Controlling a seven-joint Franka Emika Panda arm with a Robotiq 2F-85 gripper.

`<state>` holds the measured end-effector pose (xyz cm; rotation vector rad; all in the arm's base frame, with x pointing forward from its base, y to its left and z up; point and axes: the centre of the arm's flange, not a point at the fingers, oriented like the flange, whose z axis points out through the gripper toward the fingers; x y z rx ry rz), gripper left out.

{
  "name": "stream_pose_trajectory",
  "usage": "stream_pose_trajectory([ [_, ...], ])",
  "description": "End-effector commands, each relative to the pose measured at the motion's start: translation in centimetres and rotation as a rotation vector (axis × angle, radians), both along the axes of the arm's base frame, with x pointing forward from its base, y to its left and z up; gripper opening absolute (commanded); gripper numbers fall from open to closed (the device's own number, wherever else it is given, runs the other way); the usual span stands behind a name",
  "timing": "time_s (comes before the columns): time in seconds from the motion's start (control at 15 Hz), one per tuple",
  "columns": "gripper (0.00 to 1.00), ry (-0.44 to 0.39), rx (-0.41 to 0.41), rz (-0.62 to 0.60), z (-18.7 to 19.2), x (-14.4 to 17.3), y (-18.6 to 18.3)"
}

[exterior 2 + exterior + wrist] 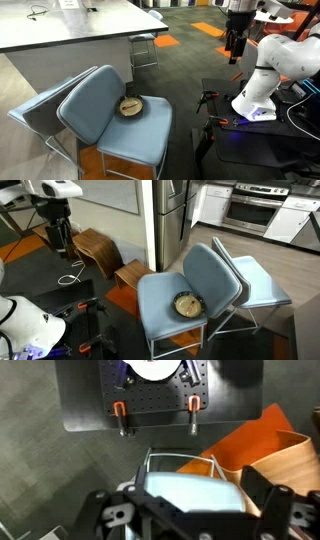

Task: Pick up the pen from the bowl and put it on the sitting base of the chair.

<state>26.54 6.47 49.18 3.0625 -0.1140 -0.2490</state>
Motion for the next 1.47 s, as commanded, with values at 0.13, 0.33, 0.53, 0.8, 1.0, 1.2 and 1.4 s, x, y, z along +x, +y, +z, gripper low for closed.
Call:
stream_pose_trajectory([
  [0.13,1.0,0.0,0.0,0.0,0.0,0.0,0.0],
  [0.33,1.0,0.0,0.0,0.0,0.0,0.0,0.0],
  [0.53,1.0,0.0,0.0,0.0,0.0,0.0,0.0],
  [0.8,1.0,-0.001,-0.002,0.004,0.2,0.8,-0.1],
  [1.0,1.0,-0.023,-0.011,0.02,0.6,3.6,-0.6],
  [1.2,1.0,-0.038,-0.011,0.049,0.6,8.0,-1.2],
  [1.4,1.0,-0.05,-0.009,0.087,-0.7,13.7,-2.1],
])
